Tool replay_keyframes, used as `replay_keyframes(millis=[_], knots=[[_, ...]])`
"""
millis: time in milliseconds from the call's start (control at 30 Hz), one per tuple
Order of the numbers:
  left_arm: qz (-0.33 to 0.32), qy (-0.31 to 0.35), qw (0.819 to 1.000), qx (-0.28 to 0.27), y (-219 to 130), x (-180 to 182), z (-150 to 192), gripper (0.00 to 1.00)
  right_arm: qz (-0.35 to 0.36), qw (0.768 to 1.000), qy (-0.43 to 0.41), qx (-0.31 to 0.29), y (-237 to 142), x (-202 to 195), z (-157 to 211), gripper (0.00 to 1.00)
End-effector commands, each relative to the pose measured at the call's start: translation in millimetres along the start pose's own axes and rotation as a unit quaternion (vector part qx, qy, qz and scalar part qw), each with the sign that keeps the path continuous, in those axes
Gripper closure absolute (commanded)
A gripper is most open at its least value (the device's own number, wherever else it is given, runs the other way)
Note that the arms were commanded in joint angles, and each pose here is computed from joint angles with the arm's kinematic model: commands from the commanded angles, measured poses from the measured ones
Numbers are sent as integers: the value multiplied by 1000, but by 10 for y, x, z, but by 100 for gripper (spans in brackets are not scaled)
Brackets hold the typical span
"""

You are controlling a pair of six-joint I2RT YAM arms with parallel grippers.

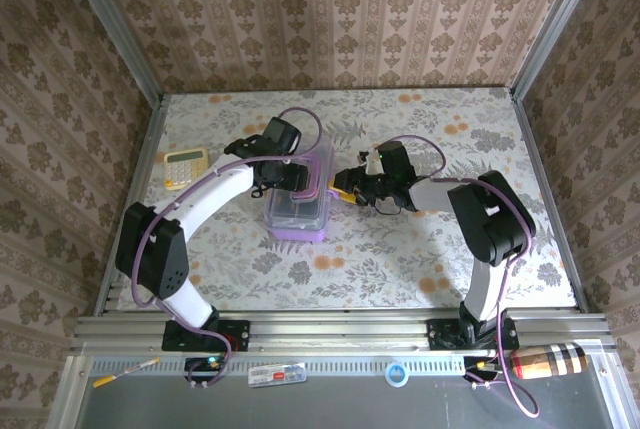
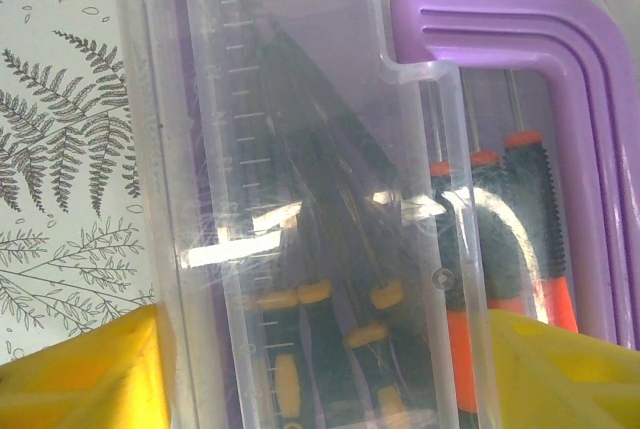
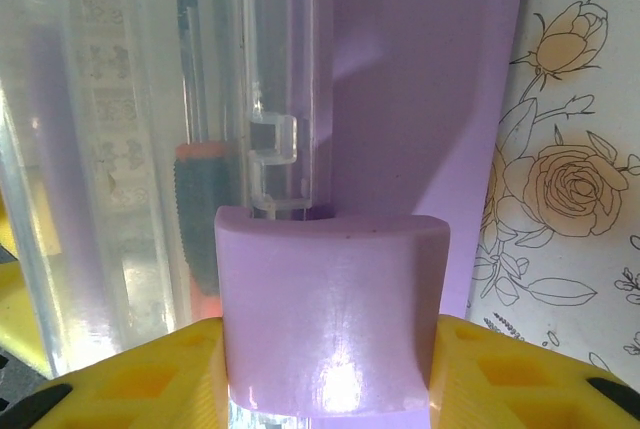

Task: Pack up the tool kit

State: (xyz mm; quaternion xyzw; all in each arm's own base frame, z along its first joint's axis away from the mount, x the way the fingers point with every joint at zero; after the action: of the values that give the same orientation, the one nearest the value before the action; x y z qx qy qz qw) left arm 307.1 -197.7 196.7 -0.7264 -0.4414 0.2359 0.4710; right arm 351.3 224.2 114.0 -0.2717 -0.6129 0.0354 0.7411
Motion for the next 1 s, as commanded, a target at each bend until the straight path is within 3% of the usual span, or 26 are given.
replay_keyframes(millis=[0,967], knots=[[16,15,990,141,313,-52,525,50,52,998,11,-16,109,-260,-22,52],[17,15,990,140,306,-61,520,50,52,998,-13,-18,-5,10,13,41]])
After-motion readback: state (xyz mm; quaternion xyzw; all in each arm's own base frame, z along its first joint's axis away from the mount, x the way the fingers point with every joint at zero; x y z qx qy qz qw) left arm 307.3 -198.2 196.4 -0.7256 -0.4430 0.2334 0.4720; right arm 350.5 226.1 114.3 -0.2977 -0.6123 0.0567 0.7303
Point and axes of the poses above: each hand's point on the last joint's axis, 136 mm out from that joint toward the fingers, its own y axis out along the fingers, its own x axis along the line the jaws close on, z = x × y, the point moved 7 cm from there along -y, back along the fingers, and after that the axes turned 15 degrees about y, right-handed, at the moved point
